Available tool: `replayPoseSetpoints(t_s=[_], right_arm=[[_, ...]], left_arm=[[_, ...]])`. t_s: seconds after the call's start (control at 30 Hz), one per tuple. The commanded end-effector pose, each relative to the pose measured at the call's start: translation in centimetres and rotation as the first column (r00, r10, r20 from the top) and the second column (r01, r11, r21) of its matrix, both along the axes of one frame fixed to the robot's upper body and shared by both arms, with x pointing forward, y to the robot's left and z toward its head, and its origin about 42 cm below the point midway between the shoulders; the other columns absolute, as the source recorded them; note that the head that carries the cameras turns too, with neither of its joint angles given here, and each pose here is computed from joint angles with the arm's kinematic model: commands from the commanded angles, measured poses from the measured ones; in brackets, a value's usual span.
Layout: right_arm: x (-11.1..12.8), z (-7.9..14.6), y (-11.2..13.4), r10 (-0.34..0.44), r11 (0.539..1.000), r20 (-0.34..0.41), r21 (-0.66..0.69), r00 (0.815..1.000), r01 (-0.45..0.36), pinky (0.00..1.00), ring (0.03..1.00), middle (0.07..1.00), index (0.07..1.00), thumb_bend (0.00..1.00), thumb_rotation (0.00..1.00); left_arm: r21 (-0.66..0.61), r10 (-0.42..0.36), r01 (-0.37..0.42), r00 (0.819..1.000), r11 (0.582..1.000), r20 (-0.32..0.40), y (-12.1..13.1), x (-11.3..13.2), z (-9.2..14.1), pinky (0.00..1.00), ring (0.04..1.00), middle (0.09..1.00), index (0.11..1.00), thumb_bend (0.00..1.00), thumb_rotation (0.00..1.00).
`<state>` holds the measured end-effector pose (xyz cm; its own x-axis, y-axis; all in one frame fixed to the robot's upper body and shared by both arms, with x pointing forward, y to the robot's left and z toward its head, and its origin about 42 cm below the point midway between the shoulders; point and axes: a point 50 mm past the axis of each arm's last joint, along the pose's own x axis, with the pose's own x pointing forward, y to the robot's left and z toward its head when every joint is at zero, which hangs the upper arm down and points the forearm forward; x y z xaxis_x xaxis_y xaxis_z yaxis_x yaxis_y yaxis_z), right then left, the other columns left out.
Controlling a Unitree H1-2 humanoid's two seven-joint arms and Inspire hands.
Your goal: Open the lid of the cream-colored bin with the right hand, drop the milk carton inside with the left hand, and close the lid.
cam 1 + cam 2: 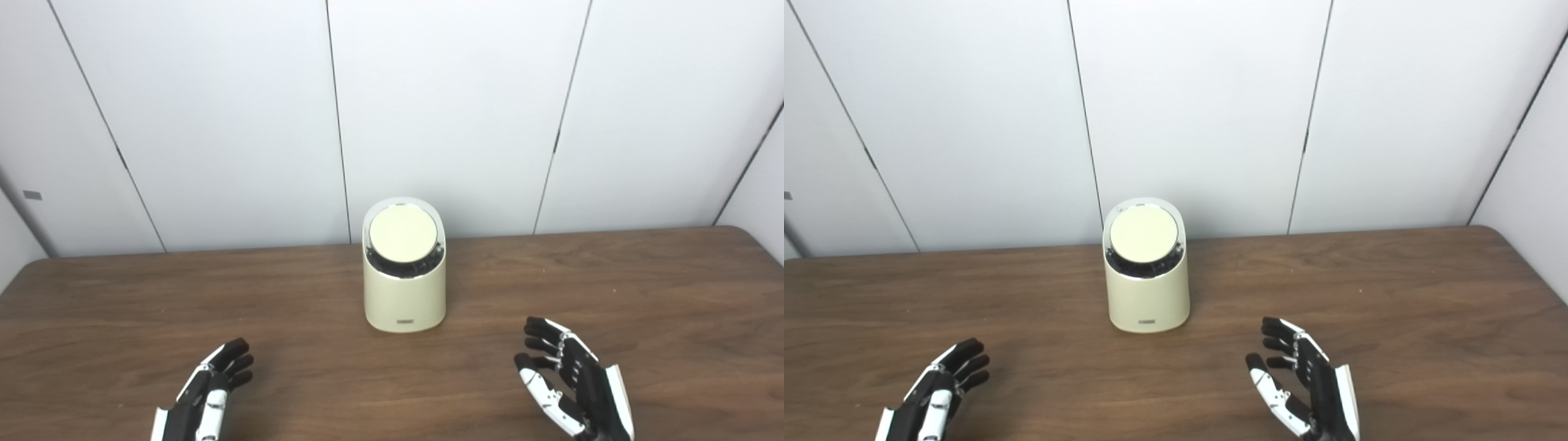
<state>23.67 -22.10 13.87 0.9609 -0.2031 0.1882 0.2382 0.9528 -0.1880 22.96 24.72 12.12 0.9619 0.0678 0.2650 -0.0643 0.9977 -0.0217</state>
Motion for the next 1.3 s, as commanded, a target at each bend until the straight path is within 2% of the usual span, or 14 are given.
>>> replayPoseSetpoints(t_s=[0.0, 0.2, 0.43, 0.67, 0.9, 1.03, 1.27], right_arm=[[0.27, 1.36, -0.17, 0.01, 1.0, 0.053, 0.007, 0.999, -0.01, 0.62, 0.732, 0.753, 0.743, 0.22, 0.3], [0.14, 1.59, -0.56, 0.016, 0.999, 0.04, 0.029, 0.999, -0.017, 0.63, 0.736, 0.754, 0.741, 0.23, 0.24], [0.14, 1.73, -0.58, 0.023, 0.999, 0.029, 0.04, 0.999, -0.024, 0.64, 0.733, 0.75, 0.738, 0.24, 0.22], [0.15, 1.81, -0.58, 0.028, 0.999, 0.037, 0.043, 0.999, -0.03, 0.63, 0.722, 0.745, 0.733, 0.24, 0.2], [0.16, 1.81, -0.53, 0.028, 0.999, 0.025, 0.043, 0.999, -0.029, 0.63, 0.721, 0.741, 0.727, 0.24, 0.25], [0.15, 1.78, -0.42, 0.029, 0.999, 0.026, 0.039, 0.999, -0.03, 0.62, 0.714, 0.735, 0.723, 0.25, 0.22], [0.13, 1.8, -0.41, 0.039, 0.999, 0.021, 0.032, 0.999, -0.04, 0.61, 0.709, 0.732, 0.721, 0.25, 0.24]], left_arm=[[-0.013, 0.01, -0.01, 0.999, 1.0, 0.031, -0.67, -0.4, 0.17, 0.77, 0.805, 0.829, 0.831, 0.25, 0.73], [-0.021, 0.024, -0.024, 0.999, 1.0, 0.031, -1.14, -0.55, 0.38, 0.76, 0.789, 0.814, 0.815, 0.25, 0.7], [-0.023, 0.029, -0.028, 0.999, 0.999, 0.036, -1.19, -0.61, 0.53, 0.73, 0.775, 0.803, 0.806, 0.24, 0.69], [-0.051, 0.036, -0.034, 0.999, 0.998, 0.04, -1.32, -0.56, 0.63, 0.71, 0.766, 0.788, 0.787, 0.23, 0.6], [-0.025, 0.036, -0.035, 0.999, 0.999, 0.029, -1.25, -0.61, 0.62, 0.69, 0.754, 0.779, 0.783, 0.23, 0.53], [-0.017, 0.04, -0.04, 0.999, 0.999, 0.025, -1.12, -0.67, 0.59, 0.7, 0.754, 0.779, 0.783, 0.24, 0.51], [-0.015, 0.053, -0.052, 0.998, 0.999, 0.017, -1.07, -0.71, 0.56, 0.7, 0.746, 0.77, 0.776, 0.25, 0.49]])
